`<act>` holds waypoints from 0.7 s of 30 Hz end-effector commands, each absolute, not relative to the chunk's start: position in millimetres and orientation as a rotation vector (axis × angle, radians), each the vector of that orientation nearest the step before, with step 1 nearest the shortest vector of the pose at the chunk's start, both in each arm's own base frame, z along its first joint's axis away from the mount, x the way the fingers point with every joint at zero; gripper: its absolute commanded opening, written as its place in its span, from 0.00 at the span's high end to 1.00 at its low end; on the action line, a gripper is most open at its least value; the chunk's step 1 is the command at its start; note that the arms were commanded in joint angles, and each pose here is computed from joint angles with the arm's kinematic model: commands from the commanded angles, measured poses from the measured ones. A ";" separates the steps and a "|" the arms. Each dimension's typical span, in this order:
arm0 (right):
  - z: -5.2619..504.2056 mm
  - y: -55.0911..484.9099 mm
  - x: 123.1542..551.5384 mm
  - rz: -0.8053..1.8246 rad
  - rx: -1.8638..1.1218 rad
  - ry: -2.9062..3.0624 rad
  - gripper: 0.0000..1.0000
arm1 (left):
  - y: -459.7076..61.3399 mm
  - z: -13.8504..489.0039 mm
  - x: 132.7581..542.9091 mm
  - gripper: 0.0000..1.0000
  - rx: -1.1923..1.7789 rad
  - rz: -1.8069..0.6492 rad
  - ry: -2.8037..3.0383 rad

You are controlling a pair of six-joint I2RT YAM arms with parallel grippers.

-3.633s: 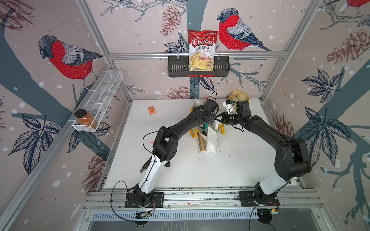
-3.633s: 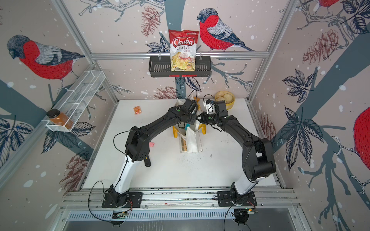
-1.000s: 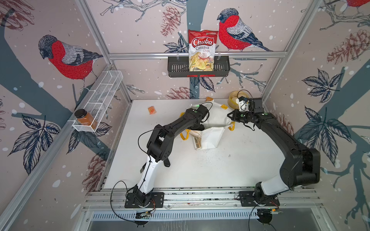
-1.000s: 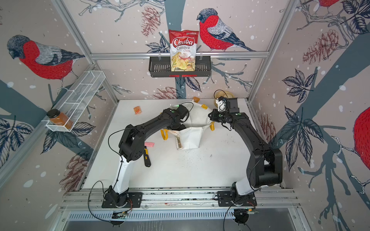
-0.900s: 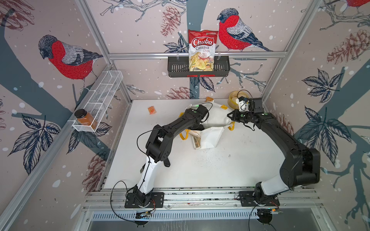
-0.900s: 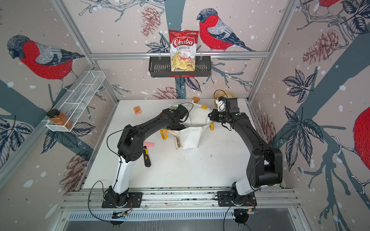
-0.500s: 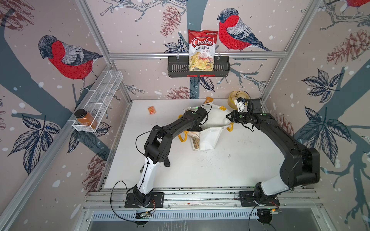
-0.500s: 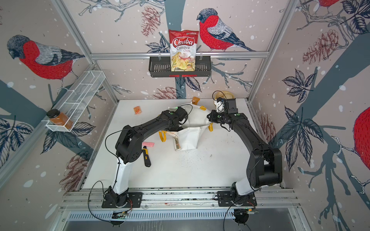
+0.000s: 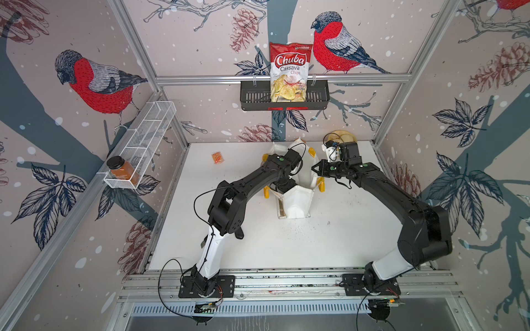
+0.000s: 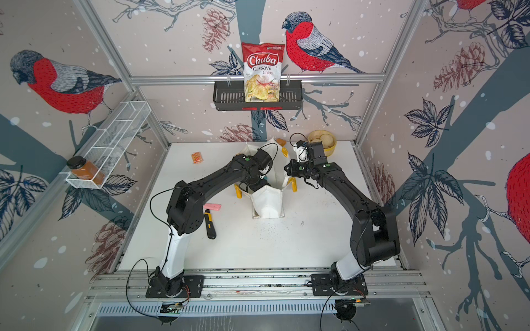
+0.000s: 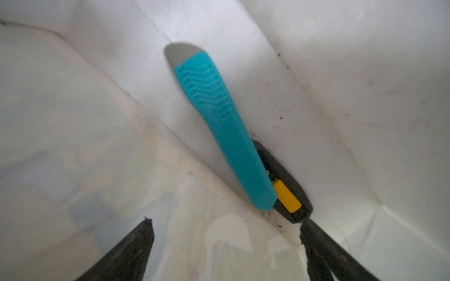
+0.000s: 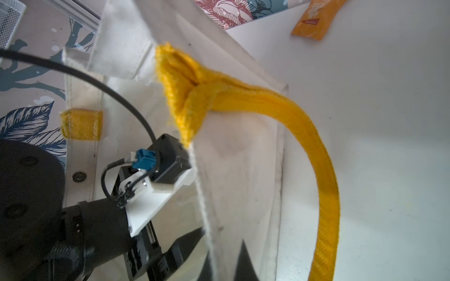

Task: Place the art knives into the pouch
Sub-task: Place the utility knife in the pouch, then pick up the utility knife at the center of the board.

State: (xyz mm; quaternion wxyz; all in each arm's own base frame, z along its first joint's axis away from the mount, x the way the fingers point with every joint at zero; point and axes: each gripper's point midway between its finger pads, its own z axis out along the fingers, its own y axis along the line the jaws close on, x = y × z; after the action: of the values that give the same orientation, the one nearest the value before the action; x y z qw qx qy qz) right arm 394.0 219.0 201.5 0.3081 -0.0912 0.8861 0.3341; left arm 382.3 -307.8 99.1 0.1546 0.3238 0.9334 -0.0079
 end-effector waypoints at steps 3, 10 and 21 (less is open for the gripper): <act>206.1 227.3 398.7 0.929 -0.240 2.308 1.00 | -323.9 136.5 388.9 0.06 0.864 -0.086 2.594; 199.0 226.0 397.6 0.958 -0.226 2.311 1.00 | -326.7 206.7 396.3 0.05 0.722 -0.179 2.428; 196.4 219.7 395.5 0.946 -0.216 2.318 1.00 | -308.1 306.5 388.6 0.04 0.411 -0.413 2.041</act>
State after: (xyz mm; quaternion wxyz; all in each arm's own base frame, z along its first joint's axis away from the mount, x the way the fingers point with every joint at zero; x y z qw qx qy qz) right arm 395.3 217.7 190.3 0.3021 -0.0794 0.8835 0.3490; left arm 376.3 -304.1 264.3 0.4090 0.2145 0.8775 -0.1291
